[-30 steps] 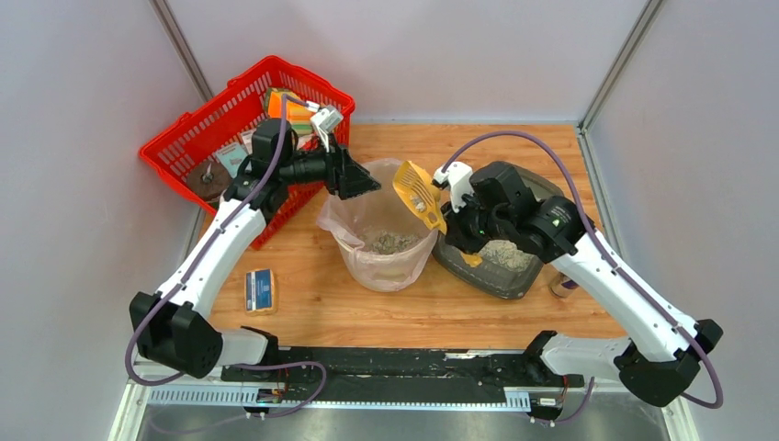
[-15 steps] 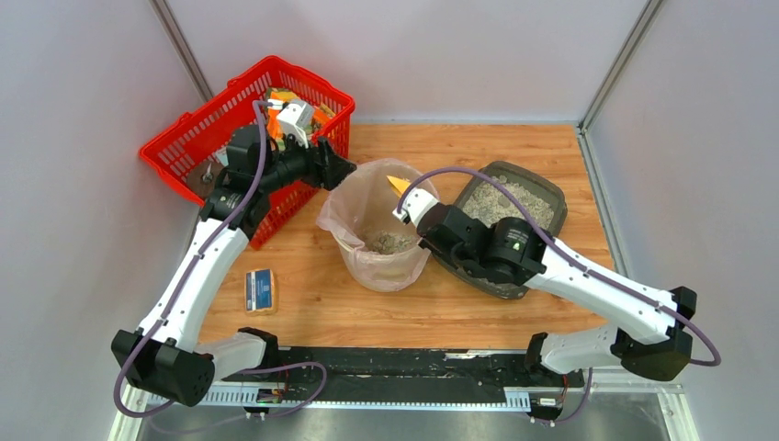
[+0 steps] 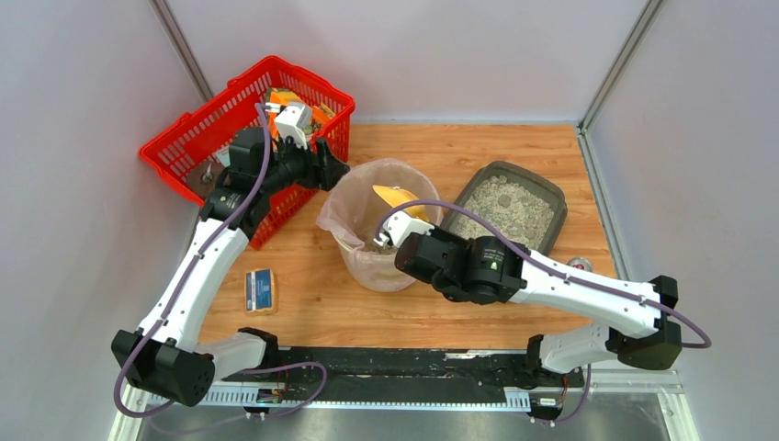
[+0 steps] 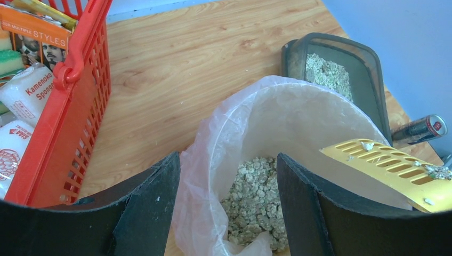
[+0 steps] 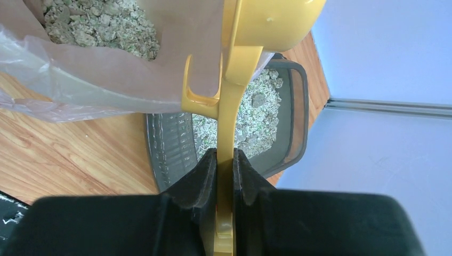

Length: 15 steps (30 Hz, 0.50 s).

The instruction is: Clean the litter box

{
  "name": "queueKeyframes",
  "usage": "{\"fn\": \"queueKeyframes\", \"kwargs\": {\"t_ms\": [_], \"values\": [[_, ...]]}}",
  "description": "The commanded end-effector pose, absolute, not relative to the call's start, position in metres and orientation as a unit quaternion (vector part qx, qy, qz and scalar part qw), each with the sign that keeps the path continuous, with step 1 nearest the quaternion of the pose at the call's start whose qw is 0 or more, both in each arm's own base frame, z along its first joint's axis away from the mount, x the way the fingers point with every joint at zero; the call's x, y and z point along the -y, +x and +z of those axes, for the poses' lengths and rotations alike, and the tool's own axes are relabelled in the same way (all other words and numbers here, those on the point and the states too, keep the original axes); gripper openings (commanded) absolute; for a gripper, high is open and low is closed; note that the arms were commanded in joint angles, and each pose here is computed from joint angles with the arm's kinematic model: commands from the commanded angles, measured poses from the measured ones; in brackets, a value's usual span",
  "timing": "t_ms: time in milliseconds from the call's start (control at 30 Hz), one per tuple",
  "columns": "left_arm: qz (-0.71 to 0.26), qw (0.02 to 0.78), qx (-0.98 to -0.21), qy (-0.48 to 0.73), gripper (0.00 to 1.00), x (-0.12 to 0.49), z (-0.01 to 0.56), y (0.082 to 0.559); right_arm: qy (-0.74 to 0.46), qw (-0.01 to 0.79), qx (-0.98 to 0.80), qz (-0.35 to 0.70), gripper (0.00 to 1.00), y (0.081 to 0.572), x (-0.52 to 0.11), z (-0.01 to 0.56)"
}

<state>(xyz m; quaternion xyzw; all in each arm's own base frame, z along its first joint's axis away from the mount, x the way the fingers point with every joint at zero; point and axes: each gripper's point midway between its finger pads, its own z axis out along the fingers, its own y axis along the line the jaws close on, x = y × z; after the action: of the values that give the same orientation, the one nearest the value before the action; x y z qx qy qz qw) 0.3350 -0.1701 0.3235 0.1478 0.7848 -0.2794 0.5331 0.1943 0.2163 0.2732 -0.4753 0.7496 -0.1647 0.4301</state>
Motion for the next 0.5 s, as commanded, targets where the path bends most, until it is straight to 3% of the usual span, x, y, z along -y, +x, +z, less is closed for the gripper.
{"fn": "queueKeyframes", "kwargs": {"t_ms": [0, 267, 467], "values": [[-0.27, 0.552, -0.774, 0.15, 0.74, 0.165, 0.337, 0.334, -0.434, 0.473, -0.754, -0.14, 0.0, 0.197, -0.216, 0.294], [-0.262, 0.545, -0.783, 0.145, 0.73, 0.163, 0.334, 0.336, -0.328, 0.485, -0.81, -0.041, 0.0, 0.204, -0.199, 0.31], [-0.26, 0.544, -0.785, 0.142, 0.73, 0.162, 0.334, 0.337, -0.177, 0.462, -0.858, 0.137, 0.0, 0.204, -0.183, 0.314]]}}
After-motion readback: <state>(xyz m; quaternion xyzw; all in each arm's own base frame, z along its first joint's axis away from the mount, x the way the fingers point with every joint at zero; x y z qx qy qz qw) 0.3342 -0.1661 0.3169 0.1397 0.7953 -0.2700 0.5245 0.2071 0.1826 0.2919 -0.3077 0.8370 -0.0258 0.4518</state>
